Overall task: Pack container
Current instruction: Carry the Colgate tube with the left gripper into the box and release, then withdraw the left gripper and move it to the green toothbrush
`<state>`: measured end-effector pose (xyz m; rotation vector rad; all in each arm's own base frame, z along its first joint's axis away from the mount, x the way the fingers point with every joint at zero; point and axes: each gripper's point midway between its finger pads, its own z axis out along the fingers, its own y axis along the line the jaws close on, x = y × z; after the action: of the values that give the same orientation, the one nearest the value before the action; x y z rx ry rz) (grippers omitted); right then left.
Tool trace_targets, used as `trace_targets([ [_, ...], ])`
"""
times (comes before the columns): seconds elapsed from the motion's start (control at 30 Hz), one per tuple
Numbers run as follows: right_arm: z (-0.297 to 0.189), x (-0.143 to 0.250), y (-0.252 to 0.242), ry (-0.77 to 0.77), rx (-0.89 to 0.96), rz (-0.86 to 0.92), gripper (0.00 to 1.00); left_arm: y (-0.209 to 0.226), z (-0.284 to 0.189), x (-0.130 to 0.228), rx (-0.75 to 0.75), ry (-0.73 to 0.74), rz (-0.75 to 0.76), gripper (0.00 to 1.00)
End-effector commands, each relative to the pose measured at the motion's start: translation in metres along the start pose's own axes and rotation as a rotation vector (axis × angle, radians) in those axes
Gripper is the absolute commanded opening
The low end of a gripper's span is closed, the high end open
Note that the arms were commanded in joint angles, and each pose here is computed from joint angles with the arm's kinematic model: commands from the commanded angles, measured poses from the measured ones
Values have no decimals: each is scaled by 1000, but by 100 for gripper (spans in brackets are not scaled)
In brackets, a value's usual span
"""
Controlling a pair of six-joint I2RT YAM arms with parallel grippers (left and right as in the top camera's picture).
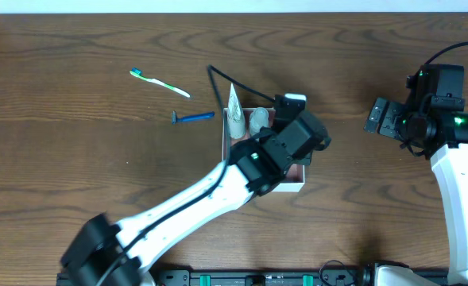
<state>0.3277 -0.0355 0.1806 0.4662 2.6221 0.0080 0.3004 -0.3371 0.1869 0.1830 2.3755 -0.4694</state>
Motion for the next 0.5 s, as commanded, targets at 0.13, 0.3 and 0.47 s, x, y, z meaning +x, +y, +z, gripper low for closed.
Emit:
trace_targets([
  [0.13, -2, -4, 0, -9, -2, 13, 99, 28, -88, -56, -45, -203, 41, 42],
  [0.3, -2, -4, 1, -9, -2, 12, 99, 106, -134, -79, -282, -293, -22, 59],
  [0.47, -2, -4, 0, -9, -1, 14, 99, 194, -148, -92, -506, -292, -150, 67],
])
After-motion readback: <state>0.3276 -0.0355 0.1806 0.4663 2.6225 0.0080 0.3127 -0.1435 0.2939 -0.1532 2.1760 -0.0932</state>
